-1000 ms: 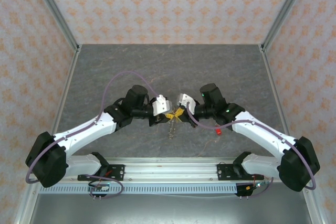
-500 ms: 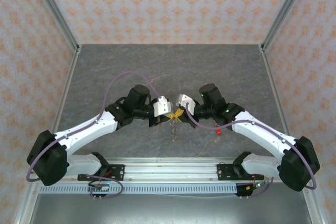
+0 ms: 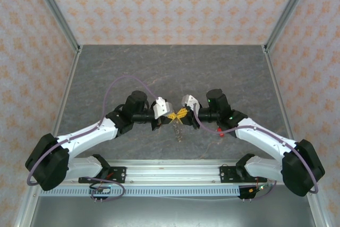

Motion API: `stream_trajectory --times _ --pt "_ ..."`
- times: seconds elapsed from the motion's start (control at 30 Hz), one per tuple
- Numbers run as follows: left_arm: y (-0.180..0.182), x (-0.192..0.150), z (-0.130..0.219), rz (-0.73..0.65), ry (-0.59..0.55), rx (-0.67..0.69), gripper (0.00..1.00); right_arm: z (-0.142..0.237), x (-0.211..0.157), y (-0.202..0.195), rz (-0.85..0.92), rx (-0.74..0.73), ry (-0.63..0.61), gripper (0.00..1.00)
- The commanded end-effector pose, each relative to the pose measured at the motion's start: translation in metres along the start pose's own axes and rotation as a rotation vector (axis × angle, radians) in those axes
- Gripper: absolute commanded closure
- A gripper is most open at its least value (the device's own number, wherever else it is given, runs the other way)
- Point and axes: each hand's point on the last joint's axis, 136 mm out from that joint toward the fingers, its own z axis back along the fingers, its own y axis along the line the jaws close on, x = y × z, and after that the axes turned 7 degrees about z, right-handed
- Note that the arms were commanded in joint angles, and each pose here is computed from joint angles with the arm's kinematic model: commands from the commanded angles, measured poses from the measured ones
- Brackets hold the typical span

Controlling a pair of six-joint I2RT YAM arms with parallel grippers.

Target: Put the keys on the keyring

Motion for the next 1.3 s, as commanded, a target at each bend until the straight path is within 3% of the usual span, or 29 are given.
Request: stream_trajectory --times 0.0,0.27,0.37,0.53,0.63,0.83,1.27 --pt "-0.01 0.043 0.009 -0.066 -0.164 -0.046 1.0 0.003 0.007 -0.003 0.016 -0.016 -0.049 0.86" --pt "-0.012 0.047 0.012 -0.062 -0.195 -0.056 1.0 0.003 0.001 -0.007 0.012 -0.034 -0.049 0.85" --pt "-0.013 0.047 0.013 -0.061 -0.194 -0.056 1.0 0.004 0.005 -0.006 0.017 -0.022 -0.058 0.94" --pt "-0.008 0.036 0.011 -0.062 -0.129 -0.028 1.0 0.007 0.013 -0.006 0.039 -0.012 -0.049 1.0" --pt "-0.003 0.025 0.012 -0.074 -0.062 0.009 0.85 0.011 0.02 -0.004 0.058 -0.003 -0.035 1.0" --pt "0.002 0.015 0.014 -0.116 0.045 0.039 0.77 0.014 0.021 -0.001 0.095 0.019 0.038 1.0" --pt "0.002 0.019 0.005 -0.154 0.104 0.021 0.75 0.013 0.031 0.004 0.145 0.04 0.065 1.0"
